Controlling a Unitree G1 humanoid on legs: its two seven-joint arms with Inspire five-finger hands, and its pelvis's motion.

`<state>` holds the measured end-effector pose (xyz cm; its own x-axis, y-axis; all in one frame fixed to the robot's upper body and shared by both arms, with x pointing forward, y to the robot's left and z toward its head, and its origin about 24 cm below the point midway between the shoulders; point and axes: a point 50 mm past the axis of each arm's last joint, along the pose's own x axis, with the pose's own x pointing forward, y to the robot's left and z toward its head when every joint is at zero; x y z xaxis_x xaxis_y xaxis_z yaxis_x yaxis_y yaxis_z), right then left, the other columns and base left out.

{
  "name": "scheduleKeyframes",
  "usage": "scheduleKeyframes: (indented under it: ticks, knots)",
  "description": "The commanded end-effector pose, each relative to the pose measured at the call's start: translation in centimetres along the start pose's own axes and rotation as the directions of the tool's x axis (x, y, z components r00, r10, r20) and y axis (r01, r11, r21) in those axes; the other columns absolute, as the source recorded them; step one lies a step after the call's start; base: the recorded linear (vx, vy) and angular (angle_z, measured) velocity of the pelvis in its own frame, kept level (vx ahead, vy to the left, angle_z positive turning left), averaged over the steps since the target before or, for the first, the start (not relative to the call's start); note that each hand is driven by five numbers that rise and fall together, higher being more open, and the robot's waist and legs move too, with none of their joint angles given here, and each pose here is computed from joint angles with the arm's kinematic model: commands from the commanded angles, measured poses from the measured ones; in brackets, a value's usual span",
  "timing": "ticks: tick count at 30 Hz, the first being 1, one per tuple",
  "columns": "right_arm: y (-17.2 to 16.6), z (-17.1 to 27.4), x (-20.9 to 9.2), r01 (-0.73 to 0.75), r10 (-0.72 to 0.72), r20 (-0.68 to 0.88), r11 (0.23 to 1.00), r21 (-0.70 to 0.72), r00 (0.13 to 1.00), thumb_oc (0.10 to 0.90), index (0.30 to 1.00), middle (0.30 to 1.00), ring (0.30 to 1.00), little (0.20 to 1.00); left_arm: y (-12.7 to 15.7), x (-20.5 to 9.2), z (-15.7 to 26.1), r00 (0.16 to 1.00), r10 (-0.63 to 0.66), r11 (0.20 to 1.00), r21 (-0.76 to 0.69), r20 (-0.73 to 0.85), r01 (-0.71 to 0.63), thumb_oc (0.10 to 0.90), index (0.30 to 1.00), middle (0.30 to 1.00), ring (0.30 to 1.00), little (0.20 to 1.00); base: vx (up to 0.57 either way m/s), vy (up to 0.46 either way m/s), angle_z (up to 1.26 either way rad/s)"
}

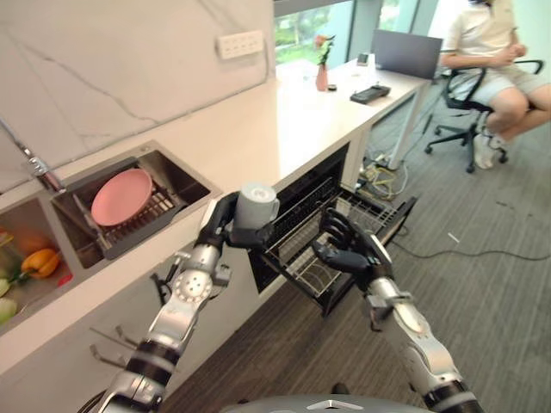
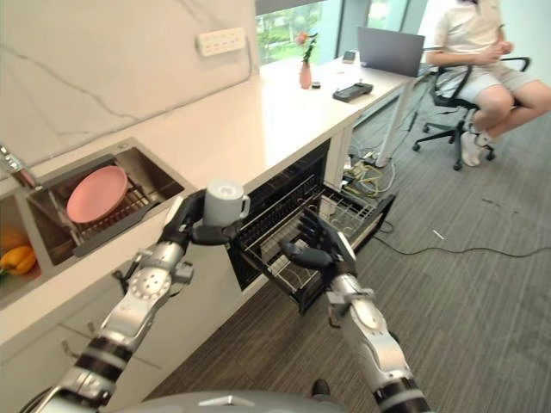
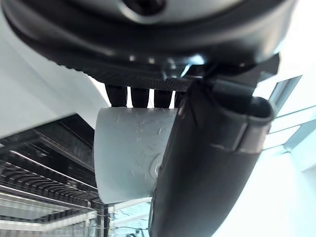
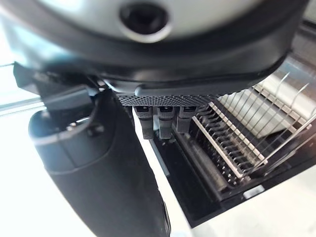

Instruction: Place the dishes in the dishwasher.

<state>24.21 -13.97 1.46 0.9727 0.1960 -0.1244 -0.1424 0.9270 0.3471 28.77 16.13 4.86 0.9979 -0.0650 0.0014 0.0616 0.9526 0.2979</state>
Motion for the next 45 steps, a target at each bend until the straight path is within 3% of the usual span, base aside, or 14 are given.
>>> scheduleKeyframes:
  ticks: [1,6,11,17,21,28,29,31,33,40,45]
  knots:
    - [3.2,8.1,2.3,-0.117,0.068,0.371,0.987,0.112,0.926,0.800,0.900,0.900,0.900,0.900,-0.8,3.7,6.2,0.967,0.023,0.998,0.052,0.254,-0.038,0.400,0.300,0.300,0.300,0.300,0.01,-0.024,-0.47]
    - [6.8,10.4,5.5,-0.092,0.054,0.402,0.993,0.077,0.914,0.800,0.900,0.900,0.900,0.900,-3.7,6.5,6.8,0.977,0.054,0.988,0.130,0.206,-0.082,0.400,0.300,0.300,0.300,0.300,-0.01,-0.016,-0.44]
    - [11.3,11.7,8.3,-0.057,0.015,0.394,0.994,0.093,0.919,0.800,0.900,0.900,0.900,0.900,-5.6,9.2,7.5,0.977,0.171,0.964,0.185,0.127,-0.193,0.400,0.300,0.300,0.300,0.300,-0.03,0.014,-0.14]
    - [13.2,11.5,8.9,0.041,-0.117,0.360,0.976,0.213,0.925,0.800,0.900,0.900,0.900,0.900,-7.4,9.2,7.9,0.960,0.253,0.934,0.228,0.121,-0.275,0.400,0.300,0.300,0.300,0.300,0.02,0.007,0.03]
    - [13.8,11.0,8.5,0.043,-0.123,0.357,0.974,0.223,0.926,0.800,0.900,0.900,0.900,0.900,-7.9,8.9,7.8,0.960,0.250,0.935,0.229,0.124,-0.272,0.400,0.300,0.300,0.300,0.300,0.02,0.002,0.06]
    - [11.0,8.6,7.7,0.068,-0.113,0.314,0.986,0.152,0.943,0.800,0.900,0.900,0.900,0.900,-5.7,8.7,6.8,0.947,0.283,0.906,0.280,0.152,-0.316,0.400,0.300,0.300,0.300,0.300,0.01,-0.001,0.09]
    - [10.5,8.6,7.6,0.065,-0.094,0.323,0.993,0.100,0.942,0.800,0.900,0.900,0.900,0.900,-5.3,8.6,6.7,0.947,0.279,0.905,0.288,0.157,-0.314,0.400,0.300,0.300,0.300,0.300,0.00,0.000,0.00]
    - [9.0,9.7,7.4,0.087,-0.015,0.415,0.984,-0.155,0.909,0.800,0.900,0.900,0.900,0.900,-4.4,8.5,6.6,0.950,0.247,0.906,0.301,0.192,-0.296,0.400,0.300,0.300,0.300,0.300,0.00,0.000,0.00]
    - [7.7,10.8,7.0,0.147,0.009,0.490,0.949,-0.279,0.871,0.800,0.900,0.900,0.900,0.900,-3.9,8.3,6.7,0.950,0.214,0.905,0.319,0.227,-0.280,0.400,0.300,0.300,0.300,0.300,0.02,-0.007,0.03]
    - [5.7,9.9,6.0,0.140,-0.054,0.454,0.977,-0.159,0.890,0.800,0.900,0.900,0.900,0.900,-2.3,8.0,6.1,0.949,0.239,0.909,0.297,0.206,-0.293,0.400,0.300,0.300,0.300,0.300,0.00,0.000,0.00]
    - [5.1,7.3,6.6,0.079,-0.056,0.312,0.995,-0.063,0.949,0.800,0.900,0.900,0.900,0.900,-2.3,7.9,6.1,0.958,0.221,0.938,0.231,0.185,-0.261,0.400,0.300,0.300,0.300,0.300,0.00,-0.003,-0.02]
